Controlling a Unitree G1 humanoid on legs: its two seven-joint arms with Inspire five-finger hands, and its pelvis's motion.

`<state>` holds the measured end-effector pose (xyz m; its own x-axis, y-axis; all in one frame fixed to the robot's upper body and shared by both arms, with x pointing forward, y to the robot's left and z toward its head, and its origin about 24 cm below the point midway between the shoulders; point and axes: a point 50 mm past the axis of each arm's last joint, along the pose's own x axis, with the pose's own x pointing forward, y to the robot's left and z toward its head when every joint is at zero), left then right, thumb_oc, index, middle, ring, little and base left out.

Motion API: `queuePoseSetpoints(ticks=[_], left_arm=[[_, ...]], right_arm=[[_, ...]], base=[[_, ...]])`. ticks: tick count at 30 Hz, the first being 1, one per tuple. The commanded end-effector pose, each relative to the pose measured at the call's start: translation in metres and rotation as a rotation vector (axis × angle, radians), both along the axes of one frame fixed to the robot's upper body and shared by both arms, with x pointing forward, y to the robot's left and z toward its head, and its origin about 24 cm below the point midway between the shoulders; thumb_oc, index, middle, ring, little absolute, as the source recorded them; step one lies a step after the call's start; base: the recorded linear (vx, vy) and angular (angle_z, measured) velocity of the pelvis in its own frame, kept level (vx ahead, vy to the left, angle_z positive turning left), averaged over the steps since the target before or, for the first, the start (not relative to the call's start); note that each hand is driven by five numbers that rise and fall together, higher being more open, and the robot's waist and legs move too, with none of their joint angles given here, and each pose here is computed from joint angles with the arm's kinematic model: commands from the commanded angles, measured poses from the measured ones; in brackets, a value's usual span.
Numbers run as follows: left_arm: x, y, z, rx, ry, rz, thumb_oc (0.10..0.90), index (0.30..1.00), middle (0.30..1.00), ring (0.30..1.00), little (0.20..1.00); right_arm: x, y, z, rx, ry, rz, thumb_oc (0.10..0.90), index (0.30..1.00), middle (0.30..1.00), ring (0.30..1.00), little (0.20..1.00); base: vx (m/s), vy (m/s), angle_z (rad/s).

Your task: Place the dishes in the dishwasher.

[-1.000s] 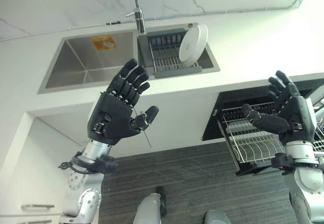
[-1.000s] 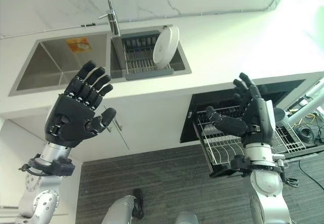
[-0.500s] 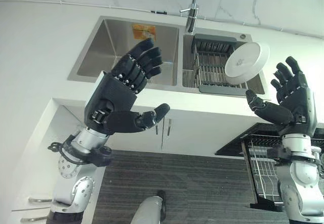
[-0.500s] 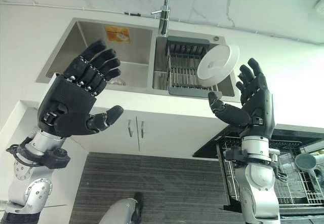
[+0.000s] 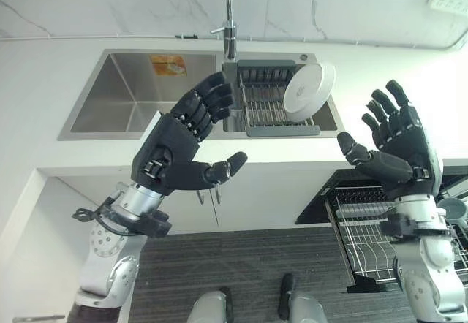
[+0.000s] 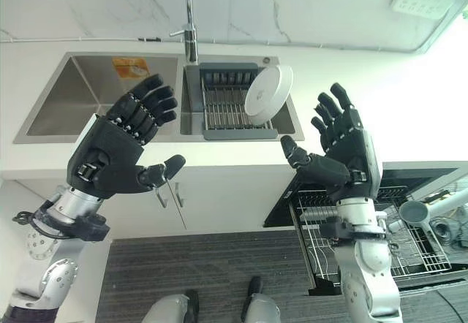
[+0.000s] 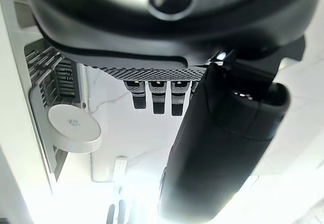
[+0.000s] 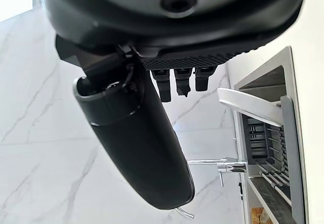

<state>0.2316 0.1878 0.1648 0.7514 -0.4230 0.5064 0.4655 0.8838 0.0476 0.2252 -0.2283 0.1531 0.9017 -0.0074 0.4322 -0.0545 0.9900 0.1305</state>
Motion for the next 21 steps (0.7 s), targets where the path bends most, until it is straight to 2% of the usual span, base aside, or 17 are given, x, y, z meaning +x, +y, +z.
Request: queuePoseSetpoints(ticks=[1,5,9,13,21], left_arm=[[-0.012,-0.011,0.045,-0.037,-0.25,-0.064,0.8,0.9,0.9,0.9,0.9],[-0.013,-0.009,0.037,-0.071,-0.233,-0.09,0.8,0.9,0.9,0.9,0.9],[-0.009,-0.012,0.03,-0.079,-0.218,-0.106,0.8,0.9,0.9,0.9,0.9],[-0.002,-0.016,0.028,-0.079,-0.203,-0.111,0.8,0.9,0.9,0.9,0.9],[0.008,-0.019,0.026,-0.053,-0.17,-0.13,0.8,0.9,0.9,0.9,0.9]], right_arm=[[-0.002,-0.003,0.059,-0.089,-0.274,-0.001,0.8,0.9,0.9,0.9,0.9],[0.002,-0.009,0.058,-0.096,-0.236,-0.02,0.8,0.9,0.9,0.9,0.9],[0.017,-0.009,0.056,-0.124,-0.187,-0.008,0.8,0.9,0.9,0.9,0.9],[0.029,-0.011,0.053,-0.025,-0.166,0.012,0.8,0.9,0.9,0.9,0.9],[0.047,-0.016,0.042,0.057,-0.099,-0.026,0.8,0.9,0.9,0.9,0.9]], base=[[0.07,-0.315,0.52],[0.01,-0.144,0.13],[-0.02,0.071,0.22],[0.02,0.119,0.16],[0.04,0.089,0.11]])
